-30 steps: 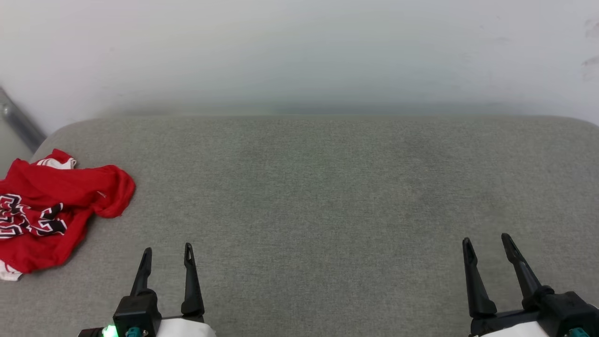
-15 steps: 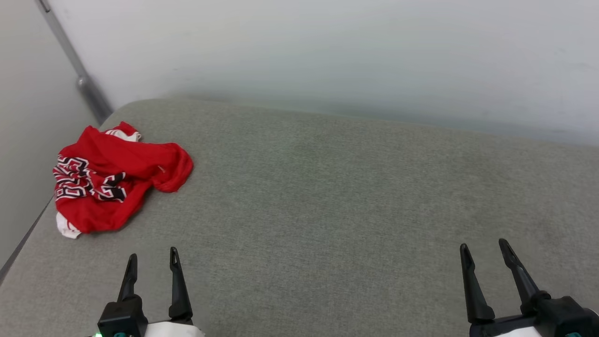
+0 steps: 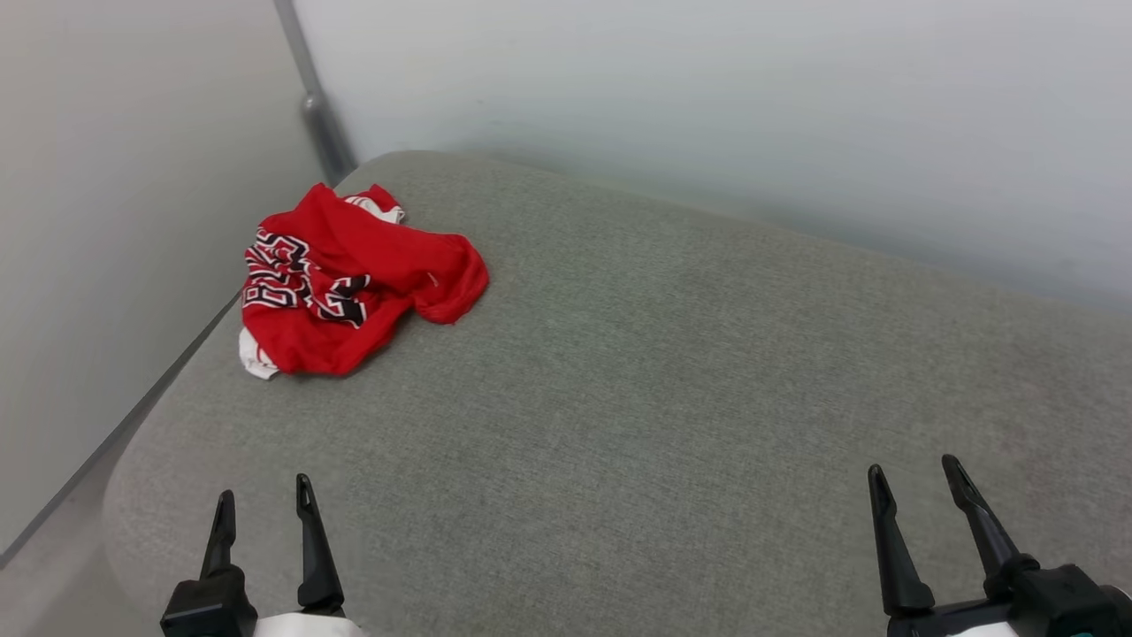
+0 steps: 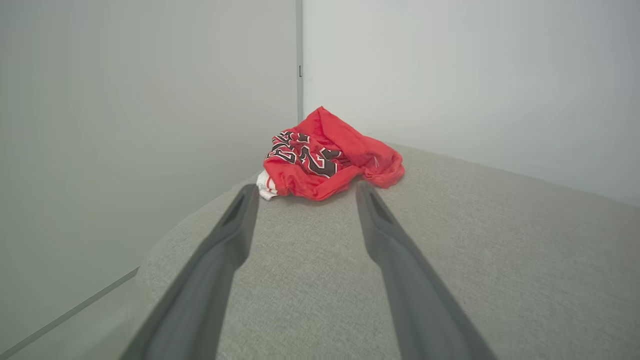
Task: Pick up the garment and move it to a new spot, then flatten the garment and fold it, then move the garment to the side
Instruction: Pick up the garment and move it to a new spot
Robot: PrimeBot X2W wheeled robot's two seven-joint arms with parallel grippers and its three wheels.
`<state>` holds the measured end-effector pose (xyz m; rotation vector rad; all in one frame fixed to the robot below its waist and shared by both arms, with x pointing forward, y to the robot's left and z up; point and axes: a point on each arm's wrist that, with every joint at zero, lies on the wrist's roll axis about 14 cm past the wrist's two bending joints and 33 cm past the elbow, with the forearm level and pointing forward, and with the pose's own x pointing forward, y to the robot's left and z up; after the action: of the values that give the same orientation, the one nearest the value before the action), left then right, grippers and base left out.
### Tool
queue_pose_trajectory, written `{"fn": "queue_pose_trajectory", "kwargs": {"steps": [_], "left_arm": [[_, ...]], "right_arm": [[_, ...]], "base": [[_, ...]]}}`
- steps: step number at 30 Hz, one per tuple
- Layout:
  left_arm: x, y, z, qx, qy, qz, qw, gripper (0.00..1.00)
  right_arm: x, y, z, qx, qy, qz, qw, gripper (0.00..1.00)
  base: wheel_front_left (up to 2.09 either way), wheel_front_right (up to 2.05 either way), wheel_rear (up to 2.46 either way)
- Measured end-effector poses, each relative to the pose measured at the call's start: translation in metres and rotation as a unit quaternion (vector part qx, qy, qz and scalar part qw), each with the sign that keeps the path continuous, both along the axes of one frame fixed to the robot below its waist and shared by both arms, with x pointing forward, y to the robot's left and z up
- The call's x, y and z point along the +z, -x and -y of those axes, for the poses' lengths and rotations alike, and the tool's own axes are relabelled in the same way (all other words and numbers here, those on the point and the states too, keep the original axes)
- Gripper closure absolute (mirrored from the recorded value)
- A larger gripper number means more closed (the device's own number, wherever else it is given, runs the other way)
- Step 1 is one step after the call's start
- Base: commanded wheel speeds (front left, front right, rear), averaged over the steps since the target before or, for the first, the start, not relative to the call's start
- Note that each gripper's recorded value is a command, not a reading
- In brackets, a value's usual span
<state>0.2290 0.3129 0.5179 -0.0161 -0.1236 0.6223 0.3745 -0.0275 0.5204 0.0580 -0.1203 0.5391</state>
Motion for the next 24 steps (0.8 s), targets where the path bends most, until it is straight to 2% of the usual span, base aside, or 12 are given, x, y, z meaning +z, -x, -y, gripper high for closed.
{"fn": "queue_pose_trajectory", "kwargs": {"steps": [8, 15, 24], "left_arm": [[0.000, 0.026, -0.016, 0.039, 0.003, 0.001, 0.999, 0.00], [-0.007, 0.031, -0.025, 0.052, 0.016, -0.004, 0.998, 0.00], [0.030, -0.014, -0.067, 0.034, -0.011, 0.038, 0.999, 0.00]], "right_arm": [[0.000, -0.001, -0.025, 0.037, 0.001, 0.000, 0.999, 0.00], [-0.004, -0.001, -0.027, 0.041, 0.003, -0.004, 0.999, 0.00], [-0.011, -0.014, -0.016, 0.022, 0.015, -0.002, 1.000, 0.00]], "base": [[0.00, 0.00, 0.00], [0.00, 0.00, 0.00], [0.00, 0.00, 0.00]]}}
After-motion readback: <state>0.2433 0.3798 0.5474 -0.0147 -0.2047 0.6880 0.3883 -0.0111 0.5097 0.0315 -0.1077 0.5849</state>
